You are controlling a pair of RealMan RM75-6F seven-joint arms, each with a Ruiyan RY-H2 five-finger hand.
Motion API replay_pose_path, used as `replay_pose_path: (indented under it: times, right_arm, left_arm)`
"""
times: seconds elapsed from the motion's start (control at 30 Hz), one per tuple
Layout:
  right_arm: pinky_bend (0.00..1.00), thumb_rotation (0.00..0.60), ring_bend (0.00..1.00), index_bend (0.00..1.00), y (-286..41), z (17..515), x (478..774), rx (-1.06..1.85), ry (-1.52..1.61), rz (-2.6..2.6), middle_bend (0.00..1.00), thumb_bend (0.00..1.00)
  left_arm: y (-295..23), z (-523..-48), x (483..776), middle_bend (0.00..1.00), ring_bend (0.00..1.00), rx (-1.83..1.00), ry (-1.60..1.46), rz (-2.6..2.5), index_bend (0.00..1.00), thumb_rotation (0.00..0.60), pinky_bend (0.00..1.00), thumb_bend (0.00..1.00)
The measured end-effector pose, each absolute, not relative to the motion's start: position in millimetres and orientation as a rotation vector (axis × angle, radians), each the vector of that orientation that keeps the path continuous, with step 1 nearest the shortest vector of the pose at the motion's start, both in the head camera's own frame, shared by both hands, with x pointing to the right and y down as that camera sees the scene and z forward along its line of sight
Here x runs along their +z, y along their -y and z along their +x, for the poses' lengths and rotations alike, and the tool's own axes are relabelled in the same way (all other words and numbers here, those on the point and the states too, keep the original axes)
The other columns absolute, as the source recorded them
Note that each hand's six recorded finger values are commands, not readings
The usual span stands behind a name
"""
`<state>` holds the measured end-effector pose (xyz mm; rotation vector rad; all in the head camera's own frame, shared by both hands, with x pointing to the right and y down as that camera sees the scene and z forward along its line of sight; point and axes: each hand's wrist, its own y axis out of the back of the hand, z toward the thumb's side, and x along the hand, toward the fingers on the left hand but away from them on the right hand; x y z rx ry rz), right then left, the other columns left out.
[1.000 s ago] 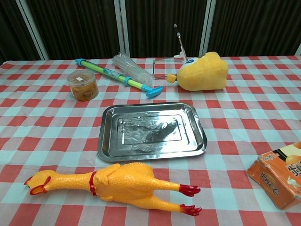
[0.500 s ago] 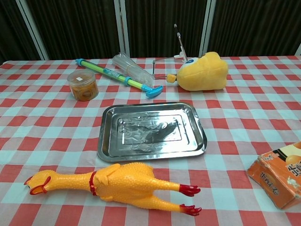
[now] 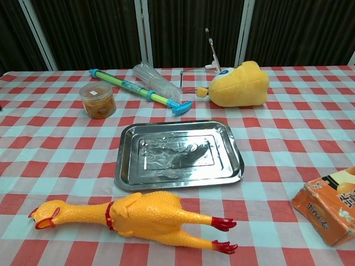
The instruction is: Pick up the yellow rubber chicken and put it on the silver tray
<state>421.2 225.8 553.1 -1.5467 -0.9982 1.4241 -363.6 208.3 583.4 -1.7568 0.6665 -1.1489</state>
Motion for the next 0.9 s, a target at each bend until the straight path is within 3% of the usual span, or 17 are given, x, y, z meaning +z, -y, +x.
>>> replay_pose_path:
  times: [0.27,0.67,0.9]
  right_arm:
    - [0.02,0.6,0.0,0.0,-228.4,421.7,550.5,1.422,1.004,-1.542,0.03,0.32]
    - [0.02,0.6,0.0,0.0,-230.7,427.2,550.1,1.431,1.014,-1.542,0.03,0.32]
    - [0.02,0.6,0.0,0.0,-232.0,431.4,550.5,1.443,1.017,-1.541,0.03,0.32]
  left_arm:
    - [-225.8,-299.9,616.5,0.39,0.38,-1.032,-0.449,-1.888,0.3,0.6,0.5,0.03]
    - [-246.0,-253.2,657.0,0.35,0.38,-1.035,-0.283,-1.923,0.26,0.6,0.51,0.03]
    - [-251.3,-232.8,670.8,0.36,0.38,-1.034,-0.235,-1.93,0.26,0.6,0.51,0.13]
